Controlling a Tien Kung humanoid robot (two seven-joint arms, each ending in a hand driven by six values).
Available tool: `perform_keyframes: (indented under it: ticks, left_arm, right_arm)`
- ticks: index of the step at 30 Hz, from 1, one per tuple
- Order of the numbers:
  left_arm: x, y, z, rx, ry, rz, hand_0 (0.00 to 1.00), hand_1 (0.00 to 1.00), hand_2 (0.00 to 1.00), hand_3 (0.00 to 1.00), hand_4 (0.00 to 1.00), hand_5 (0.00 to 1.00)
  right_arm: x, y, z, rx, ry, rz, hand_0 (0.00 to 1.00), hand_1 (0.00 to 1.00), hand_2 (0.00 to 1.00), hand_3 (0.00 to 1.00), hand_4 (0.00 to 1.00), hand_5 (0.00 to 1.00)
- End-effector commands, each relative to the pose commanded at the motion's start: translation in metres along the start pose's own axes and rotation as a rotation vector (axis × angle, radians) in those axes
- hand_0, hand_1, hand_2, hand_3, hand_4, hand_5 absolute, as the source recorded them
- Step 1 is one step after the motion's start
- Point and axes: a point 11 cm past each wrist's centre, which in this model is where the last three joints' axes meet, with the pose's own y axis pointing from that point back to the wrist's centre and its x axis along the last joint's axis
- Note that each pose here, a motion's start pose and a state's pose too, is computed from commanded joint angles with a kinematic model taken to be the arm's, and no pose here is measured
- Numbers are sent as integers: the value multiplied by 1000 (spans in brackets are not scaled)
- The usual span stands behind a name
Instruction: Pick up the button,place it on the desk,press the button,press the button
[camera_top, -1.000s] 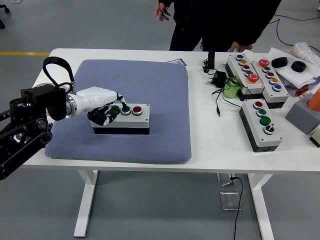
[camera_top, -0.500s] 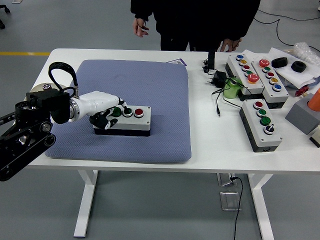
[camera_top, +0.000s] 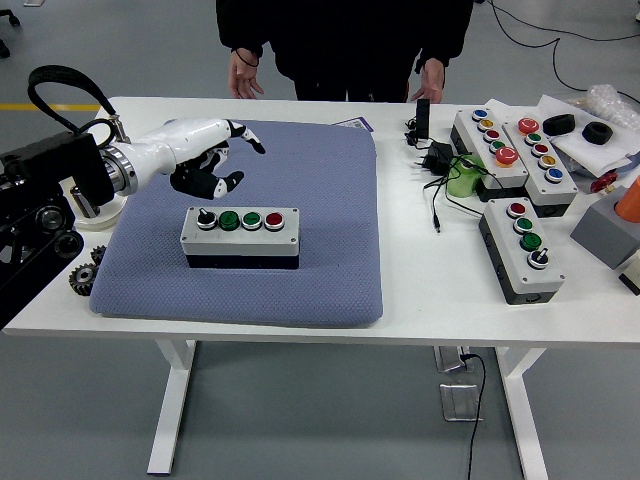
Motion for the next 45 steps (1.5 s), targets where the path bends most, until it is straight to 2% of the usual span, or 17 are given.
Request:
perform_keyframes:
  ticks: [5, 6, 9, 11, 12, 14, 17, 18, 22, 25, 45]
  left_arm:
    - [23, 3, -39, 130, 233, 197, 46, 92, 159, 781, 892, 640]
    - [30, 5, -50, 152, 294, 250, 373, 559, 605, 881, 893, 897]
    - [41, 13, -80, 211, 445, 378, 373, 559, 605, 881, 893, 897]
    - [36, 17, -103, 254, 537, 396, 373, 559, 605, 881, 893, 897]
    - [33, 19, -111, 272, 575, 397, 747, 824, 864, 900, 839, 998]
    - [22, 24, -128, 303, 656, 390, 747, 824, 864, 900, 839, 998]
    - [8, 30, -142, 309, 782, 388, 747, 824, 864, 900, 839, 998]
    - [6, 31, -144, 302, 816, 388, 833, 870, 908, 905, 766, 998]
    - [-7, 35, -150, 252, 1029, 365, 833, 870, 908, 905, 766, 998]
    - [-10, 36, -151, 230, 1141, 359, 841, 878, 907, 908, 760, 998]
    - [-17, 40, -158, 243, 1168, 373, 849, 881, 914, 916, 755, 998]
  right_arm:
    - [-1, 0, 0, -2, -7, 0, 790, 761, 769, 614, 237, 185]
    - [-1, 0, 1, -3, -10, -1, 791, 761, 770, 615, 237, 185]
    - [-2, 0, 1, -5, -12, -1, 791, 761, 770, 615, 237, 185]
    - [-2, 0, 3, -8, -16, -2, 791, 761, 770, 615, 237, 185]
    - [-2, 0, 3, -9, -16, -2, 792, 761, 770, 615, 238, 183]
    - [-3, 0, 4, -12, -18, -3, 792, 761, 770, 615, 238, 183]
    - [-3, 0, 6, -14, -21, -4, 792, 761, 770, 615, 238, 183]
    - [-4, 0, 6, -15, -21, -4, 791, 761, 770, 615, 238, 183]
    - [-4, -1, 8, -17, -22, -4, 791, 761, 770, 615, 238, 183]
    - [-4, -1, 9, -19, -23, -5, 790, 761, 770, 614, 237, 188]
    - [-4, -1, 9, -17, -15, -4, 791, 761, 770, 615, 237, 185]
